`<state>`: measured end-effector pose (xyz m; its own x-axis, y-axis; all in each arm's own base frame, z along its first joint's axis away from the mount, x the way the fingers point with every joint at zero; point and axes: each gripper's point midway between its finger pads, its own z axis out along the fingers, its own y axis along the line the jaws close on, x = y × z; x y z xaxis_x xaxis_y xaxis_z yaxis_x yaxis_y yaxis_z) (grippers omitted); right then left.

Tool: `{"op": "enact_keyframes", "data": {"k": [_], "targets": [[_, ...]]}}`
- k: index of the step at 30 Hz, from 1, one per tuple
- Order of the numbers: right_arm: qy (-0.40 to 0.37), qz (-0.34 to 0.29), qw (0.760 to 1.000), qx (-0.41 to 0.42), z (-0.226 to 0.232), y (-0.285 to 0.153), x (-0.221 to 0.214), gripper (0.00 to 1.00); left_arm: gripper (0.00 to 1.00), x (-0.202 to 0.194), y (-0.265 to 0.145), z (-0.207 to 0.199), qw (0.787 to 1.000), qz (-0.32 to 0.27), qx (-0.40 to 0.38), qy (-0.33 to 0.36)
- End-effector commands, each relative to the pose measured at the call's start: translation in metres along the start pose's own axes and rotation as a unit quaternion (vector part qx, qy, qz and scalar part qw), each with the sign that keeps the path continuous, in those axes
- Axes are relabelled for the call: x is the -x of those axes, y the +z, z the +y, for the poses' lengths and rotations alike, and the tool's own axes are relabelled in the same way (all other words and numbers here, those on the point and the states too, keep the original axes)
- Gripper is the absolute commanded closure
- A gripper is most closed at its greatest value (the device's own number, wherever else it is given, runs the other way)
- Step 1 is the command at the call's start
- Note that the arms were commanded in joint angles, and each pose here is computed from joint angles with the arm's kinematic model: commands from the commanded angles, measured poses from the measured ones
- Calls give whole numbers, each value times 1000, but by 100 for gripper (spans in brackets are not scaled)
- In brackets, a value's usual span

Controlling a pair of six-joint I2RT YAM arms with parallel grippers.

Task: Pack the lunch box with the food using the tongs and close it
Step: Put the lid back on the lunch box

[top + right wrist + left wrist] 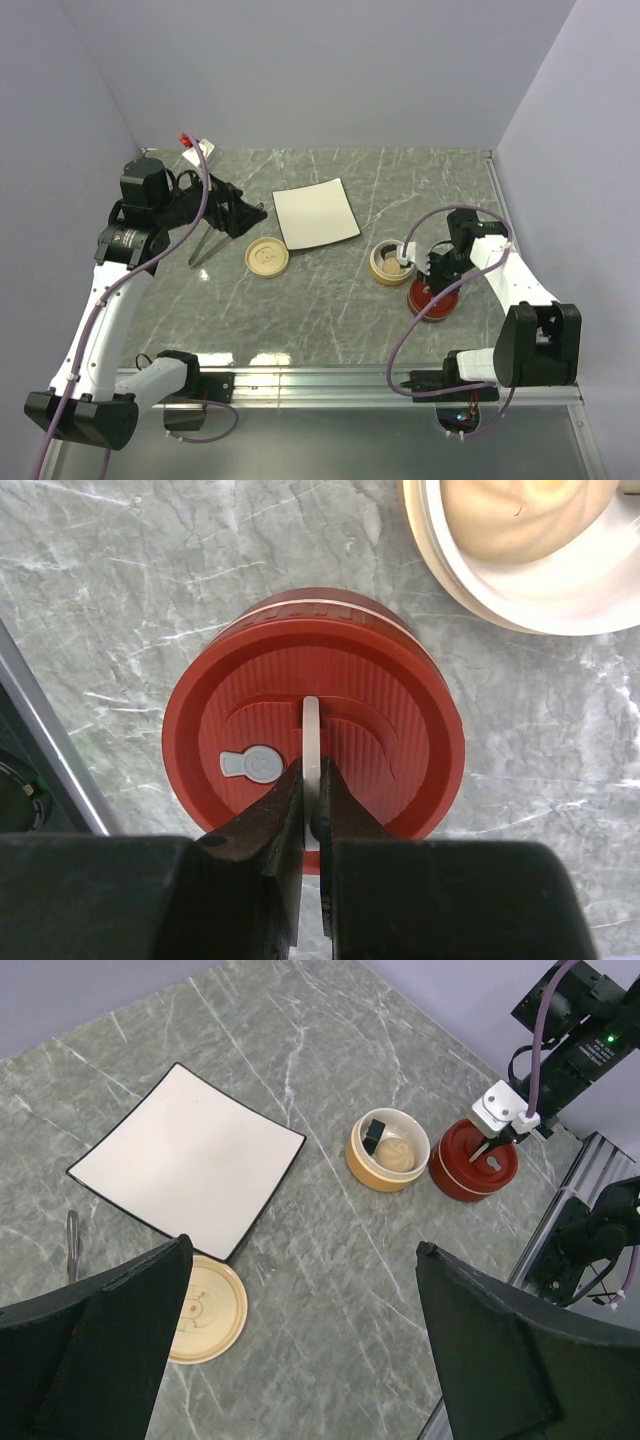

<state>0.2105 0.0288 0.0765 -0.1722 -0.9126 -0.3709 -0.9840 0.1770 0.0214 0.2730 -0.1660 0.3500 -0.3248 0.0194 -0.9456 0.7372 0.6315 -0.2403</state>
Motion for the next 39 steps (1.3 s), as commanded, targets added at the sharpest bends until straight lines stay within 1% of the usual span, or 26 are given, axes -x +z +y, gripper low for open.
{"op": "enact_keyframes", "data": {"k": [1, 7, 11, 23, 32, 38, 39], "targets": [[-28, -4, 999, -26, -7, -6, 2, 100, 1, 5, -5, -5, 1000, -10, -4, 16], [-56, -19, 998, -33, -7, -8, 8, 100, 0, 3, -4, -5, 1000, -8, -7, 14], [-48, -33, 998, -39, -9, -13, 9, 100, 1, 2, -4, -5, 1000, -8, -7, 15], [-50, -24, 998, -12, -2, -2, -2, 100, 0, 0, -4, -5, 1000, -6, -8, 15], [-7, -27, 1000, -3, -4, 13, -6, 100, 0, 1, -3, -5, 1000, -6, -8, 14], [62, -39, 997, -2, -1, 12, -1, 100, 1, -1, -2, -4, 1000, -6, -8, 11], [92, -44, 995, -2, 0, 12, 1, 100, 1, -1, -2, -4, 1000, -6, -8, 8]]}}
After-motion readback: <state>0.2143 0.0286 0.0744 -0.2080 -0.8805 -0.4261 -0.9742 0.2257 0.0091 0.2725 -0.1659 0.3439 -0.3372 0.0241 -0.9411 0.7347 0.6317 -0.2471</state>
